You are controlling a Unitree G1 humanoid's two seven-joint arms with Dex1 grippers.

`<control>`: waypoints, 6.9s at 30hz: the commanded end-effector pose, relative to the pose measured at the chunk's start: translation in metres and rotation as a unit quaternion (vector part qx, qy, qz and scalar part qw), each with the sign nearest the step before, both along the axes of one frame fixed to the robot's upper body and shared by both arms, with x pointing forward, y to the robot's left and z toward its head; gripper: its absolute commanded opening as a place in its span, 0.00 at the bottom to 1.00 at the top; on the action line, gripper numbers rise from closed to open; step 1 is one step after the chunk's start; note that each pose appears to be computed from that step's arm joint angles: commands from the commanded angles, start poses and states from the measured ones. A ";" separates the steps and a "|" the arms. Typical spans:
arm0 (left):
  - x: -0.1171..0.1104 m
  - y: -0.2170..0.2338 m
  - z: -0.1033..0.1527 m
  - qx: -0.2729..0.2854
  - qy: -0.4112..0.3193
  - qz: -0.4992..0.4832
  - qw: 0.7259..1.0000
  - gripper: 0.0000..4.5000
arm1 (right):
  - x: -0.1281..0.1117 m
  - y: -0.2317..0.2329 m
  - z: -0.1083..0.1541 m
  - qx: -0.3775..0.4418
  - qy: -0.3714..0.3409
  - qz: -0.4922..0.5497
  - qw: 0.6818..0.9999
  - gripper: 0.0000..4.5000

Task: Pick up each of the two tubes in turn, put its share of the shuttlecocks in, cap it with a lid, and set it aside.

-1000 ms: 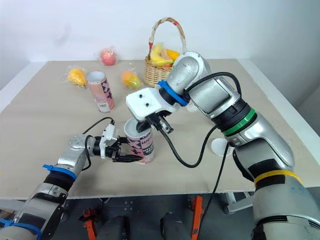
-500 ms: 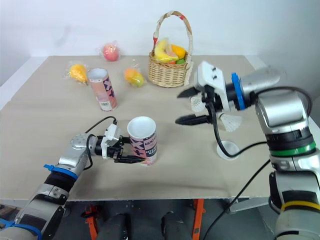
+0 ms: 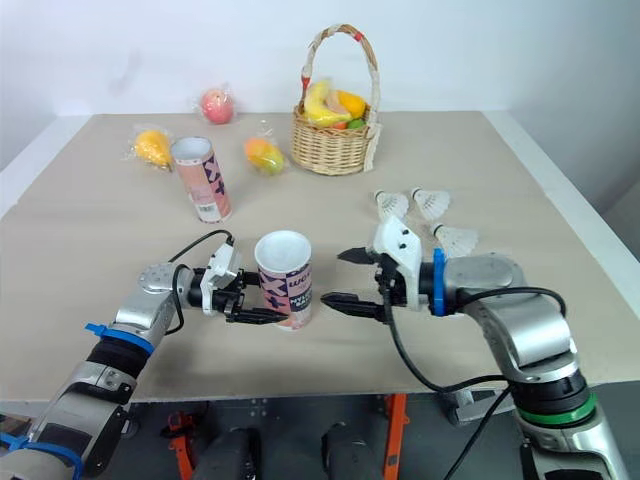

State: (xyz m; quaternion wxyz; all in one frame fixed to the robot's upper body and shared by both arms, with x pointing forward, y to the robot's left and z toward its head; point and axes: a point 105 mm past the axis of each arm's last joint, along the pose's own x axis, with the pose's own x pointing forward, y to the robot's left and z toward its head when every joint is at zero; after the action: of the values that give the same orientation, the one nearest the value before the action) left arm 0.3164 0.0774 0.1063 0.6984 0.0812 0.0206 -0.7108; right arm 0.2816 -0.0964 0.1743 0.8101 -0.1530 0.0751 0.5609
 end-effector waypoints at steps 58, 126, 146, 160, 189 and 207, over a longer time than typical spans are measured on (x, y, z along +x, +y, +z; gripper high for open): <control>-0.072 0.094 0.137 -0.082 -0.043 0.120 0.988 0.99 | 0.005 0.056 -0.010 0.054 -0.004 0.138 0.989 1.00; 0.017 -0.016 0.118 -0.114 -0.079 0.039 0.990 1.00 | 0.093 -0.317 0.022 0.176 -0.032 -0.612 0.770 0.64; 0.008 -0.015 0.123 -0.138 -0.061 0.019 0.988 1.00 | 0.051 -0.319 0.002 0.148 0.025 -0.541 0.828 0.99; 0.041 0.043 0.105 -0.180 -0.005 0.308 0.934 1.00 | 0.018 -0.162 0.043 0.081 -0.029 -0.263 0.961 0.99; 0.097 0.132 0.054 -0.114 -0.067 0.567 0.813 1.00 | 0.011 -0.006 0.043 0.116 -0.074 -0.057 0.989 0.99; 0.145 0.115 0.062 -0.079 -0.053 0.573 0.814 1.00 | 0.003 -0.022 0.044 0.107 -0.084 -0.106 0.985 0.99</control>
State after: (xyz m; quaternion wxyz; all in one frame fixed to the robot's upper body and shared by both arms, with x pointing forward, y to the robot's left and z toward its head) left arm 0.4573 0.1971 0.1533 0.9845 0.0245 -0.0083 -0.1732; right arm 0.2908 -0.1184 0.2035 0.8814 -0.0906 -0.0089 0.4636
